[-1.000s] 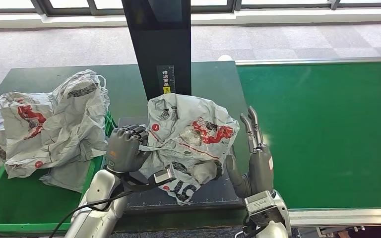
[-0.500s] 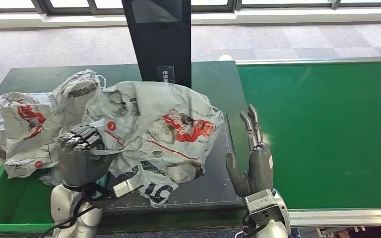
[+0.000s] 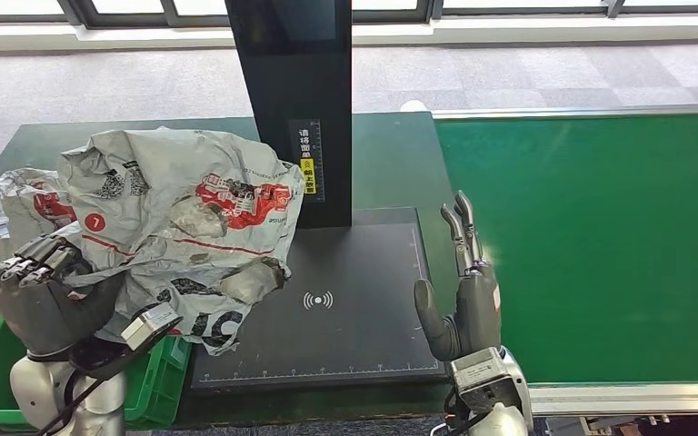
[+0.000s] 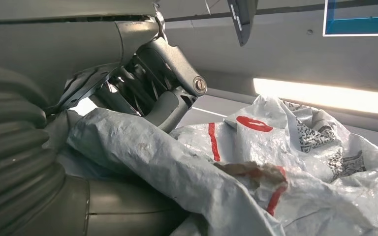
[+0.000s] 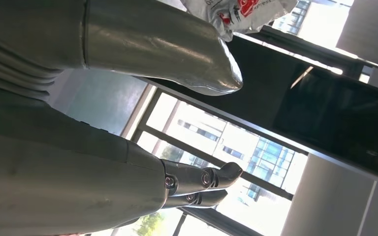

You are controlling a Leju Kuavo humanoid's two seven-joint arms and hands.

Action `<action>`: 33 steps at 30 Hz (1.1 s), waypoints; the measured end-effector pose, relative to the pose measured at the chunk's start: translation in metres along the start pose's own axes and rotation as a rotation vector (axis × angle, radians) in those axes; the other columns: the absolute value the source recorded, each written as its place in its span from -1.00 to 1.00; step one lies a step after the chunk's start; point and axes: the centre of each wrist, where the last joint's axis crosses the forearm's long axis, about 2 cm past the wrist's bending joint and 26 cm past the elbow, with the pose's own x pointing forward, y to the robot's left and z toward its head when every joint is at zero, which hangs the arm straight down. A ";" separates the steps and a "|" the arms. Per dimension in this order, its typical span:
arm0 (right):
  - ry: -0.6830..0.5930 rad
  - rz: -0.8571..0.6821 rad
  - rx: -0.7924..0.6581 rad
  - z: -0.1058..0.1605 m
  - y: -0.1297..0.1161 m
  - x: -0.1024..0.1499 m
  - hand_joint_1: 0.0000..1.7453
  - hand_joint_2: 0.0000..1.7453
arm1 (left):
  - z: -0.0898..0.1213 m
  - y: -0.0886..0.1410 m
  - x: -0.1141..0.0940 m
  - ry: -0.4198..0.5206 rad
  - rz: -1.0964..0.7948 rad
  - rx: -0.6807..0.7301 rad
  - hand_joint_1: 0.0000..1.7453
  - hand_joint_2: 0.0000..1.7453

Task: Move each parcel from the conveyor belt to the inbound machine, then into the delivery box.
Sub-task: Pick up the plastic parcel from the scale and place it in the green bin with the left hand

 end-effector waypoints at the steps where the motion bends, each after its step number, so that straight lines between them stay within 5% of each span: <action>1: 0.000 -0.001 0.000 0.000 0.000 0.000 -1.00 -1.00 | 0.000 0.001 -0.001 0.005 -0.003 0.005 1.00 1.00; 9: -0.019 -0.024 0.023 -0.004 0.000 -0.001 -1.00 -1.00 | -0.013 0.015 -0.048 0.210 -0.044 0.092 1.00 1.00; 23: -0.048 -0.037 0.062 -0.030 0.004 -0.005 -1.00 -1.00 | -0.122 0.012 -0.204 0.382 -0.399 -0.078 1.00 1.00; 30: -0.046 -0.035 0.063 -0.033 0.006 -0.006 -1.00 -1.00 | -0.123 0.017 -0.239 0.496 -0.471 -0.179 1.00 1.00; 31: -0.046 -0.034 0.063 -0.033 0.006 -0.006 -1.00 -1.00 | -0.119 0.015 -0.242 0.517 -0.480 -0.210 0.73 1.00; 33: -0.045 -0.034 0.065 -0.033 0.006 -0.006 -1.00 -1.00 | -0.110 0.010 -0.246 0.560 -0.505 -0.281 -0.27 0.00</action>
